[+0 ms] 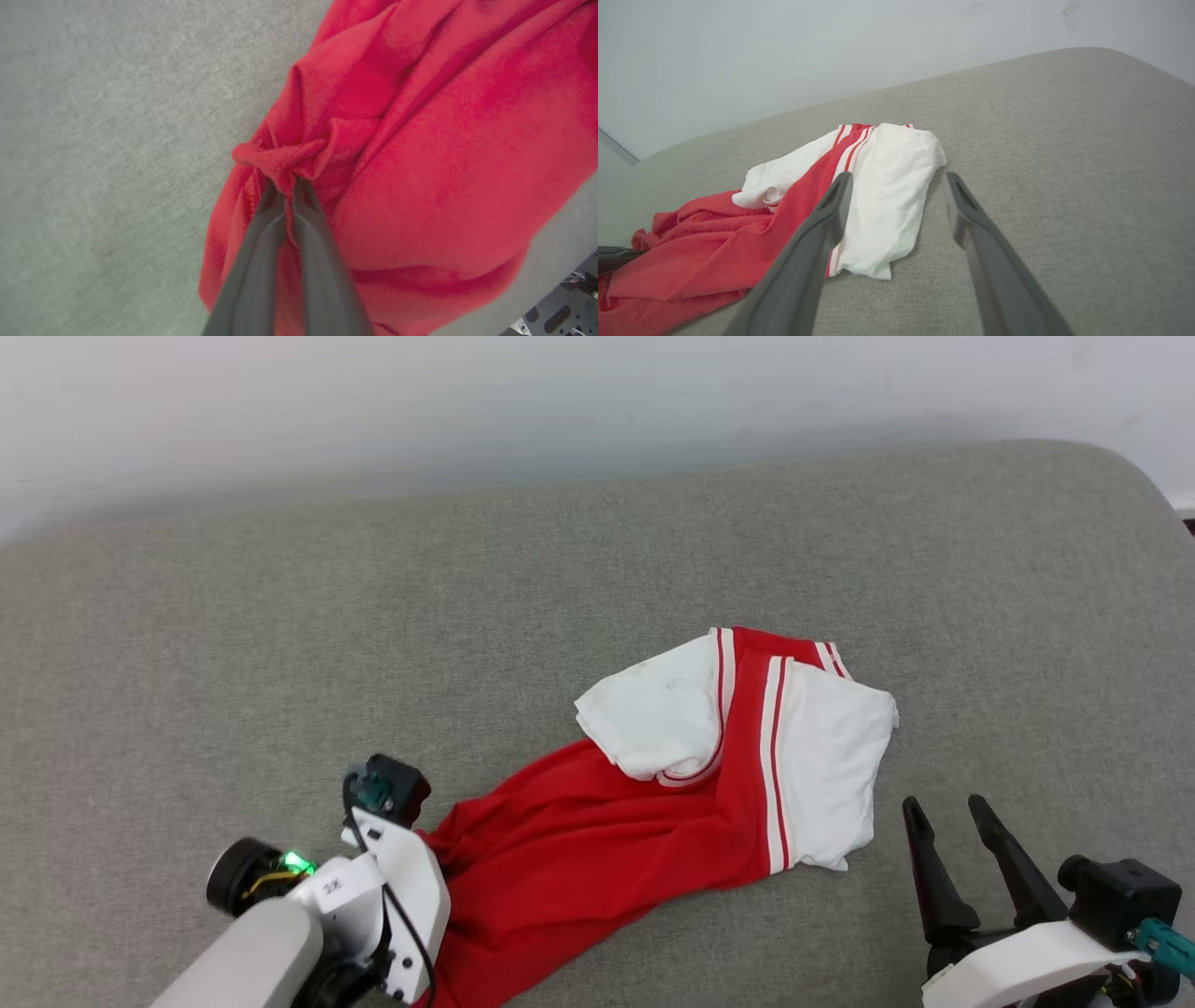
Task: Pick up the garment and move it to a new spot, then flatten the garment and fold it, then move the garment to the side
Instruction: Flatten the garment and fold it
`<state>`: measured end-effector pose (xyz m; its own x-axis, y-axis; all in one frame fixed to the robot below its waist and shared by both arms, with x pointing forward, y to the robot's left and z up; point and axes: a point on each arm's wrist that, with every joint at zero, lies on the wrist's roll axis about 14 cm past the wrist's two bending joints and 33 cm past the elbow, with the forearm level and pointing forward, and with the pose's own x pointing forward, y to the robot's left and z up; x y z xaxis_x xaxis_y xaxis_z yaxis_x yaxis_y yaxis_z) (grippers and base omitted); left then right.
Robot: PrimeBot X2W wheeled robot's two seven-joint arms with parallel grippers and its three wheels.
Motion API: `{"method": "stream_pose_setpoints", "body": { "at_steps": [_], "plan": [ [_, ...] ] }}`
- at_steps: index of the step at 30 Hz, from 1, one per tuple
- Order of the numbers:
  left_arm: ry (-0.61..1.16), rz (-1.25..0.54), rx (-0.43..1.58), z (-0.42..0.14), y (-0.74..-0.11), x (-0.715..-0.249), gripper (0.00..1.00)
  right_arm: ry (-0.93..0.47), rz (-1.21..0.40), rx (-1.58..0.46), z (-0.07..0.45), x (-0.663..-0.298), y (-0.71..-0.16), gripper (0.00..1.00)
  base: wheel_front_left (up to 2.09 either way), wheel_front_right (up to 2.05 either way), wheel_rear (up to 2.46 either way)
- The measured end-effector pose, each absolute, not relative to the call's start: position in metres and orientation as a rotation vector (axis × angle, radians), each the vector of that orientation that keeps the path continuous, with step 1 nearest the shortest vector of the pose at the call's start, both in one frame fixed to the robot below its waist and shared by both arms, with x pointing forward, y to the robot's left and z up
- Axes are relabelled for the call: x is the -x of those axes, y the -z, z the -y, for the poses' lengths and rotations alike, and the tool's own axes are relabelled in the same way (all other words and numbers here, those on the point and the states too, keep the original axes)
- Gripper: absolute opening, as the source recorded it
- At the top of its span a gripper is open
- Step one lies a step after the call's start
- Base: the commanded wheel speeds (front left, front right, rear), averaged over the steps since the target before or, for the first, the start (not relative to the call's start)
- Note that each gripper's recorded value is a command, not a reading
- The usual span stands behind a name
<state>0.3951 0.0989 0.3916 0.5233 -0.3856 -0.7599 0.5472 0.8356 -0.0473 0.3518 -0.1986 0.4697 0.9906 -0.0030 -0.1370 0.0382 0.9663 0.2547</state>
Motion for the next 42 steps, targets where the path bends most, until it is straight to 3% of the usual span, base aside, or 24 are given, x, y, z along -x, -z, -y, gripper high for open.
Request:
{"method": "stream_pose_setpoints", "body": {
  "at_steps": [11,20,21,22,23,34,42],
  "plan": [
    [0.327,-0.935,0.081,-0.136,-0.377,-0.291,0.0,-0.054,-0.077,-0.2,0.181,-0.353,-0.498,1.0,0.0,0.0,0.0],
    [0.272,-0.995,0.257,-0.121,-0.362,-0.234,0.0,-0.08,-0.05,-0.159,0.177,-0.349,-0.515,1.0,0.0,0.0,0.0],
    [0.278,-0.993,0.269,-0.117,-0.362,-0.232,0.12,-0.081,-0.047,-0.158,0.177,-0.348,-0.517,1.0,0.0,0.0,0.0],
    [0.282,-0.987,0.277,-0.114,-0.362,-0.231,0.62,-0.081,-0.042,-0.156,0.177,-0.348,-0.519,1.0,0.0,0.0,0.0],
    [0.288,-0.978,0.28,-0.111,-0.363,-0.231,1.0,-0.08,-0.043,-0.154,0.177,-0.347,-0.519,1.0,0.0,0.0,0.0],
    [0.199,-0.474,0.264,-0.125,-0.434,-0.312,1.0,-0.063,-0.036,-0.152,0.184,-0.342,-0.523,1.0,0.0,0.0,0.0],
    [0.25,-0.19,0.214,-0.116,-0.493,-0.371,1.0,-0.051,-0.051,-0.156,0.187,-0.345,-0.52,1.0,0.0,0.0,0.0]
  ]
}}
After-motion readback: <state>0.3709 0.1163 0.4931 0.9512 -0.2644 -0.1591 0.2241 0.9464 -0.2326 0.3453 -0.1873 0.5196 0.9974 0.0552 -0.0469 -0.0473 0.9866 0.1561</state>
